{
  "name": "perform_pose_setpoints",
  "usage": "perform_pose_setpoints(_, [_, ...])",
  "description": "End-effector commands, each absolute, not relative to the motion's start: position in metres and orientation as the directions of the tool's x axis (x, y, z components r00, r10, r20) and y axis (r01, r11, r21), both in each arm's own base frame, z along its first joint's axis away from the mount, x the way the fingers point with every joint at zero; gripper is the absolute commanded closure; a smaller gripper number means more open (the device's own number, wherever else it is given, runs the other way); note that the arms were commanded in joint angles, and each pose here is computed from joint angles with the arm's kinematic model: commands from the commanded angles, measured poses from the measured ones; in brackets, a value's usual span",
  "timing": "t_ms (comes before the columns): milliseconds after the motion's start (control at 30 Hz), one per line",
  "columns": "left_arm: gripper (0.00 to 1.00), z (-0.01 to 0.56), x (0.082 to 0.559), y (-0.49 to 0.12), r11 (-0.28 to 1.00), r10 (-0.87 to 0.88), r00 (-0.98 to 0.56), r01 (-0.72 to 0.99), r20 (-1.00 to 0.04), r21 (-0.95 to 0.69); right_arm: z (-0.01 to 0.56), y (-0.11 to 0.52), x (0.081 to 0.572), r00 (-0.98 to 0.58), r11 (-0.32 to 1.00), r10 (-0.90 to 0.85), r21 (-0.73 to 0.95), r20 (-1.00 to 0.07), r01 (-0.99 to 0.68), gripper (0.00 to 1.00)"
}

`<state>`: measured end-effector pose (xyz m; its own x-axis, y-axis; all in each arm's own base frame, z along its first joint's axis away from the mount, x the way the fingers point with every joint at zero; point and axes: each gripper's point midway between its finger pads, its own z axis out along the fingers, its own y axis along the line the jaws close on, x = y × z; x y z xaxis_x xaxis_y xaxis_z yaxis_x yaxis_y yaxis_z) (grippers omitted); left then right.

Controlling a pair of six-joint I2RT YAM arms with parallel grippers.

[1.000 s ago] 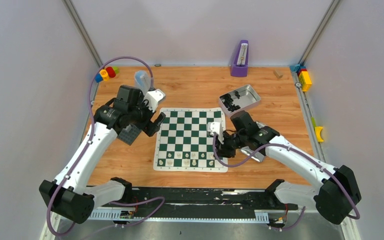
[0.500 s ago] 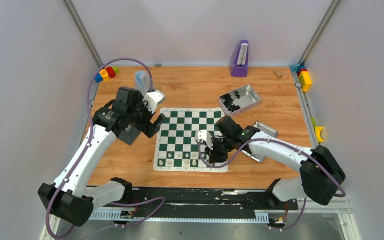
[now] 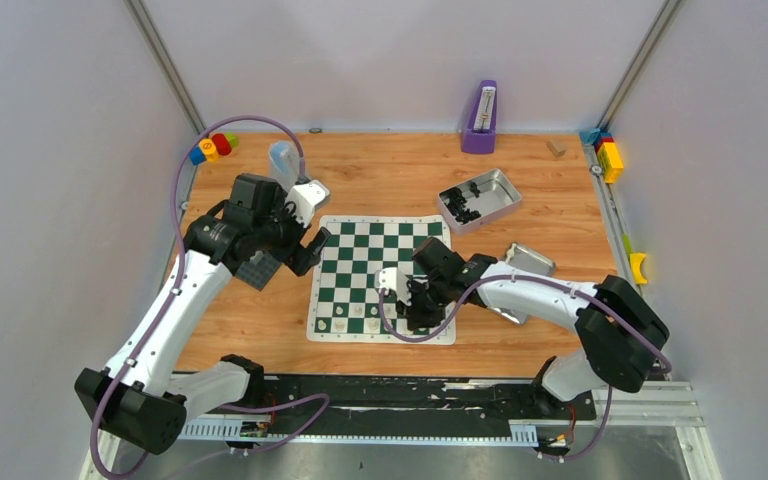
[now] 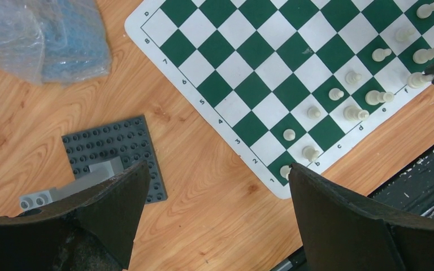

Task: Set up the chess pieces on the board
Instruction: Place the chess piece on the chessboard.

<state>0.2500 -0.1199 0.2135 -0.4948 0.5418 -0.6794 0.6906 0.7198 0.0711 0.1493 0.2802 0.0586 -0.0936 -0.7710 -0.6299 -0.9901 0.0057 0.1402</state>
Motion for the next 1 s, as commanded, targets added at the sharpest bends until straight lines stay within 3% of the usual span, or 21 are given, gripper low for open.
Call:
perform_pose_setpoints(0, [0.0,0.223,0.253,-0.122,0.704,0.539,-0.445,0.704,-0.715,0.094,0.073,0.3,0.171,-0.045,0.01,-0.738,0.055,-0.673,-0.998,1.0])
perform_pose_setpoints(967, [0.0,0.224,0.25,-0.123,0.699,0.536,-0.435,0.71,-0.723,0.091,0.052,0.3,0.171,-0.056,0.01,-0.774,0.076,-0.63,-0.997,0.97])
